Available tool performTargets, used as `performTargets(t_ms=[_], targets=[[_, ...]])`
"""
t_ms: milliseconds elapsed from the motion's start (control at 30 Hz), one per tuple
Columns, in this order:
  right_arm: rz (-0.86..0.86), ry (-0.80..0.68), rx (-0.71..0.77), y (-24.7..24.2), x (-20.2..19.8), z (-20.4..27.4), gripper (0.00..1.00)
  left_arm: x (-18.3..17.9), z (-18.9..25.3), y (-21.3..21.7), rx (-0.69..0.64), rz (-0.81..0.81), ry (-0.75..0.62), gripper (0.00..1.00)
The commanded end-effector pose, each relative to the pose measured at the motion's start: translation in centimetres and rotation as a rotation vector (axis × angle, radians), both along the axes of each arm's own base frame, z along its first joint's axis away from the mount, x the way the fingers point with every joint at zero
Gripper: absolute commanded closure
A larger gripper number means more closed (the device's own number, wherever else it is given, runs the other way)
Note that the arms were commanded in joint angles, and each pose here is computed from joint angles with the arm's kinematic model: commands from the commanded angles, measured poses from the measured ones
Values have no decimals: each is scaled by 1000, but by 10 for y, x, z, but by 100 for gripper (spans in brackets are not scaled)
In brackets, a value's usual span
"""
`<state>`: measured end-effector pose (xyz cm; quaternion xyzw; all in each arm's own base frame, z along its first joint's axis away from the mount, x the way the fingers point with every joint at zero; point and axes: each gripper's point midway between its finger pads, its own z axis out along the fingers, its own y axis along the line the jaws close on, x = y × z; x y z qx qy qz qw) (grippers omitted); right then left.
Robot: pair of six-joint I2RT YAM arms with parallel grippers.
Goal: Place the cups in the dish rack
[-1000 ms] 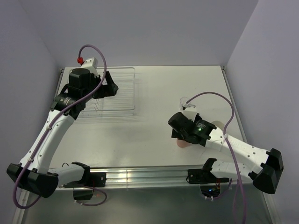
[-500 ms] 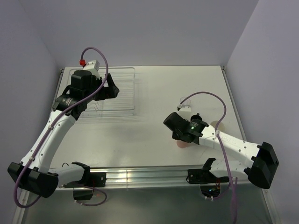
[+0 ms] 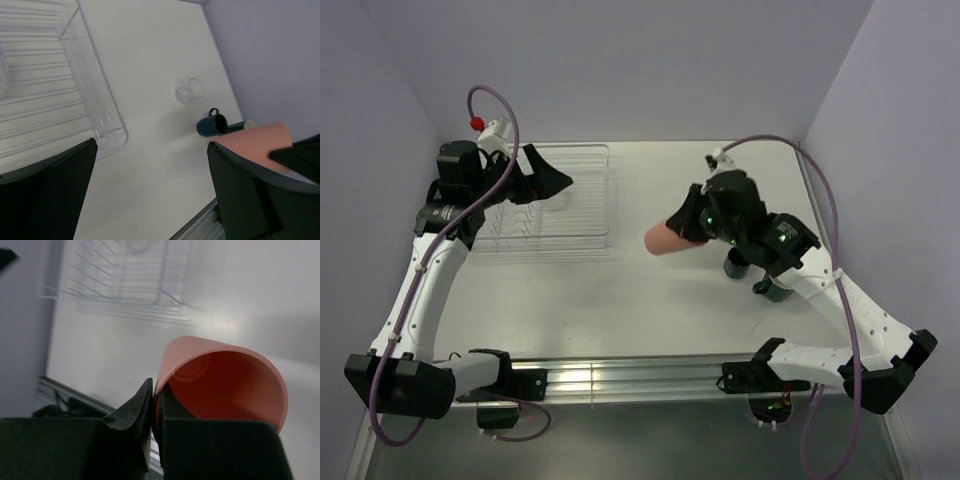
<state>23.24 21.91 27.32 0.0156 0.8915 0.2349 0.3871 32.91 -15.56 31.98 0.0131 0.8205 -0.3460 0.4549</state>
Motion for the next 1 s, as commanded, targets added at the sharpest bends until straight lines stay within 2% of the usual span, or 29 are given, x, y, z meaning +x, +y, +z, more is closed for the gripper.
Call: performTargets(t_ms=[0,33,100,133,167,200,233,333,367,400,600,967], targets=[[177,-104,239,25,20,66,100,-15,37,-19,-189,-248,-86,1],[207,-150,301,32,25,89,100,-14,49,-22,-235,-281,-118,1],[272,-127,382,43,32,100,100,-23,51,-29,-330,-381,-82,1],[312,-177,449,50,35,121,100,-23,54,-32,-353,-401,-89,1],[342,-185,493,55,37,130,100,-18,59,-33,-366,-424,-145,1],[394,-143,558,64,33,135,100,-22,63,-36,-402,-447,-126,1],[422,-193,613,66,39,152,100,-21,65,-37,-416,-459,-138,1],[504,-179,749,78,42,170,100,-9,66,-39,-445,-470,-149,1],[503,-131,786,84,47,167,100,-7,69,-39,-446,-473,-171,1],[542,-160,814,86,47,176,100,-7,71,-40,-460,-475,-167,1],[573,-116,931,96,61,175,100,-10,75,-50,-454,-516,-185,1],[538,-95,1031,85,83,168,100,-26,69,-72,-429,-571,-175,1]])
